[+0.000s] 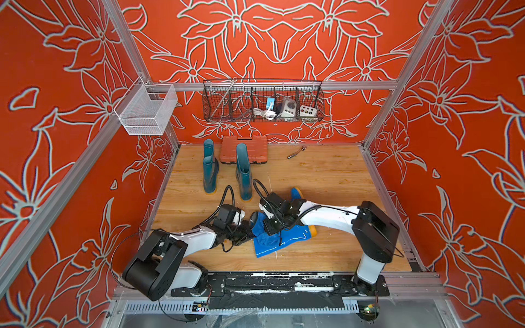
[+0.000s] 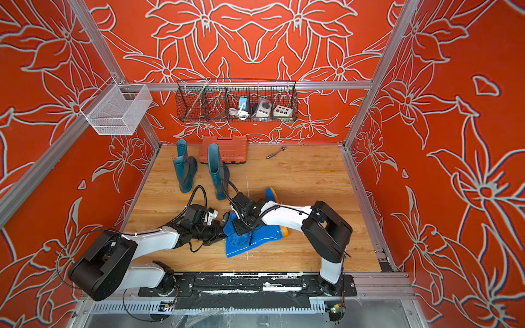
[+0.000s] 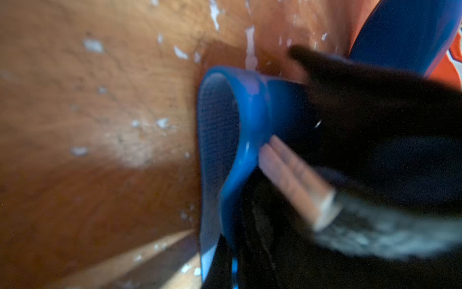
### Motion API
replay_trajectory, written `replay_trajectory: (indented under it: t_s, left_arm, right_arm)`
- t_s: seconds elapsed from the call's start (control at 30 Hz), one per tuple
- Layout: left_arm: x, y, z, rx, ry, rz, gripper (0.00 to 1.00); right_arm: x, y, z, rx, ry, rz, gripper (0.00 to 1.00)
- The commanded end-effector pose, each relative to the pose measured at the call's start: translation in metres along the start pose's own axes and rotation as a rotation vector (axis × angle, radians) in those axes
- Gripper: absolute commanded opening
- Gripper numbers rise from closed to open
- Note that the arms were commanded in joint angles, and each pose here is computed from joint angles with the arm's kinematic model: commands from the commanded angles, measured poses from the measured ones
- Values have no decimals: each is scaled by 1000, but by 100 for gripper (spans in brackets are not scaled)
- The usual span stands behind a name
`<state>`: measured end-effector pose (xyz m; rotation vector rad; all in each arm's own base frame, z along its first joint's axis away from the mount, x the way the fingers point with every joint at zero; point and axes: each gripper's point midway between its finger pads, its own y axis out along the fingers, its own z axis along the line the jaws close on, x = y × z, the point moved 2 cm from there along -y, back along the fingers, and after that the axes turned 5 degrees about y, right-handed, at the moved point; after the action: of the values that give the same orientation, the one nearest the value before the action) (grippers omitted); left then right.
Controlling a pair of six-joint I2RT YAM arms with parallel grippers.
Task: Wipe the rubber boots with a cloth
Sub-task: Wipe the dirt off the rubber boot.
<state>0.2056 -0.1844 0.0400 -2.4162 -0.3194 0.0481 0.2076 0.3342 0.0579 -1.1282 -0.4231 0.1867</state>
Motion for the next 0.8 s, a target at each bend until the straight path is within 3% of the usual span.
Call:
replay_trajectory:
  t_s: [0.0,0.07,0.13,0.23,0.37,0.47,0.6,0.7,0.77]
  left_arm:
    - [12,-2,-11,2,68,-23,0]
    - [14,-3,-14,9,90,-30,0]
    - [15,-5,-16,16,111,-29,0]
    - [15,-8,-18,21,131,-31,0]
    - [18,-15,-22,26,140,-60,0]
    - [20,-23,-27,44,162,-88,0]
    - [21,-34,-27,95,185,-112,0]
    - [19,-38,-26,113,195,-105,0]
    - [19,-39,-26,118,186,-107,0]
  right_arm:
    - [-3,-26,-62,-69,155,-17,0]
    - [-9,-46,-94,-99,194,-50,0]
    - [-7,-58,-96,-115,149,-62,0]
    - [8,-46,-58,-17,80,-60,0]
    - [29,-11,27,114,-59,-32,0]
    - [35,2,51,192,-54,-7,0]
    - [29,-8,-6,83,29,-7,0]
    - [17,-32,-72,26,176,-40,0]
    - [11,-49,-94,-8,200,-68,0]
